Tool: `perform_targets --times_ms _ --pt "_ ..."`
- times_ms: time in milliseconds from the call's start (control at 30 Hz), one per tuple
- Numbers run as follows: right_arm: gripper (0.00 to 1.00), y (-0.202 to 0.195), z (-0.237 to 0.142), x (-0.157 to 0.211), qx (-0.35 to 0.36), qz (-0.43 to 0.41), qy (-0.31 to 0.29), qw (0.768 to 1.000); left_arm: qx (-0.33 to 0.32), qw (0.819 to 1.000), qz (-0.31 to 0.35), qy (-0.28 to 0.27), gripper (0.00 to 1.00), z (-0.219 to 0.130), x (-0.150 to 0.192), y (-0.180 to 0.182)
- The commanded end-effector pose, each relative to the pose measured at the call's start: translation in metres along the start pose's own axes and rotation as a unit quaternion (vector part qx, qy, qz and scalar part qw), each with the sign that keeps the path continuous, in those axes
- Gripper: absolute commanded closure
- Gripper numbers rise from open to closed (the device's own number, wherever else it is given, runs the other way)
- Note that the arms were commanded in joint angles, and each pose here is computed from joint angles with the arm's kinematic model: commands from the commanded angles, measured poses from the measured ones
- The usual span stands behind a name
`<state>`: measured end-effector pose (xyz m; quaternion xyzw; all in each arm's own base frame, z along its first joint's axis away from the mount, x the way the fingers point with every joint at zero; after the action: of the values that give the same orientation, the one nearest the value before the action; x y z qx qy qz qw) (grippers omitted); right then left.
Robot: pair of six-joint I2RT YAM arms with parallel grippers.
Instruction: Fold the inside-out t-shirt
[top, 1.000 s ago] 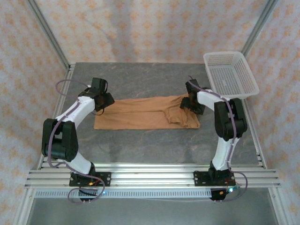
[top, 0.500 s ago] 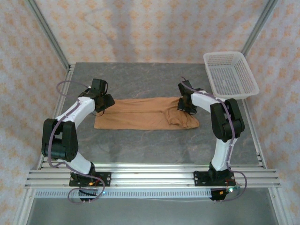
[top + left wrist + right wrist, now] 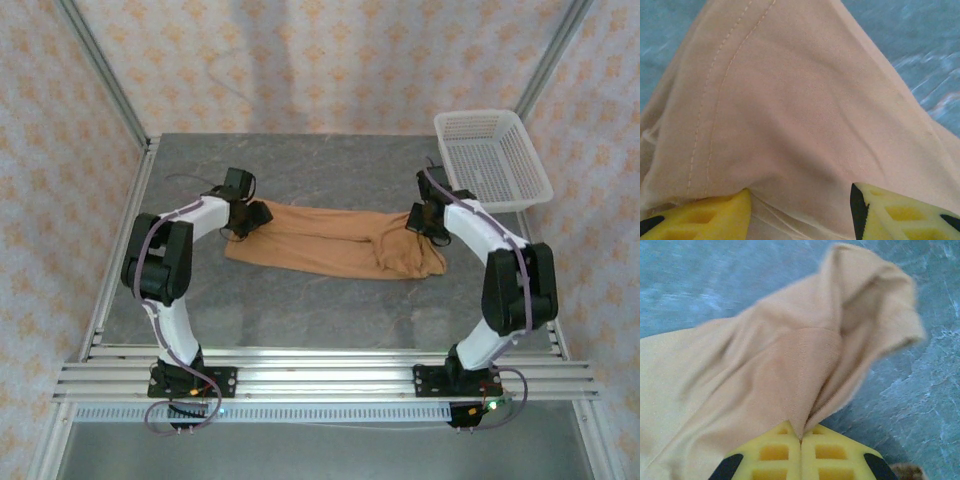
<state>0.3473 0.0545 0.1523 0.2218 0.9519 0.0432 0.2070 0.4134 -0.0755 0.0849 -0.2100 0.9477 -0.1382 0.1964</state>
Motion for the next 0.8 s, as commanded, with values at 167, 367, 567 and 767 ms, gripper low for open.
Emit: perform_targets --times_ms 167,367,567,767 --pt "1.00 0.045 -0.062 0.022 -0.094 -0.029 -0.005 0.995 0.001 1.000 0.007 0.016 0.42 -0.029 0.005 -0.002" --pt "1.00 0.107 -0.099 0.033 -0.170 -0.035 -0.024 0.985 0.016 0.999 0.006 -0.027 0.40 -0.084 -0.012 0.003" --pt "1.00 0.179 -0.116 0.042 -0.229 -0.059 -0.021 0.971 0.052 0.996 -0.069 -0.037 0.40 -0.098 -0.021 0.042" --pt "1.00 0.244 -0.093 0.057 -0.248 -0.090 0.006 0.964 0.045 0.993 -0.099 -0.047 0.40 -0.108 -0.020 0.070"
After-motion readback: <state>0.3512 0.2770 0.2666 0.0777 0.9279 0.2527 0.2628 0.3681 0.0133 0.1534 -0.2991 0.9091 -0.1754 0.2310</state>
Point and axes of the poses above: each hand's point on the last joint's axis, 136 mm out from that joint toward the fingers, its own z axis out along the fingers, its own y axis along the line the jaws close on, x = y × z, the point moved 6 cm from there along -z, back along the fingers, and after that the axes turned 6 degrees about z, right-handed, at the moved point
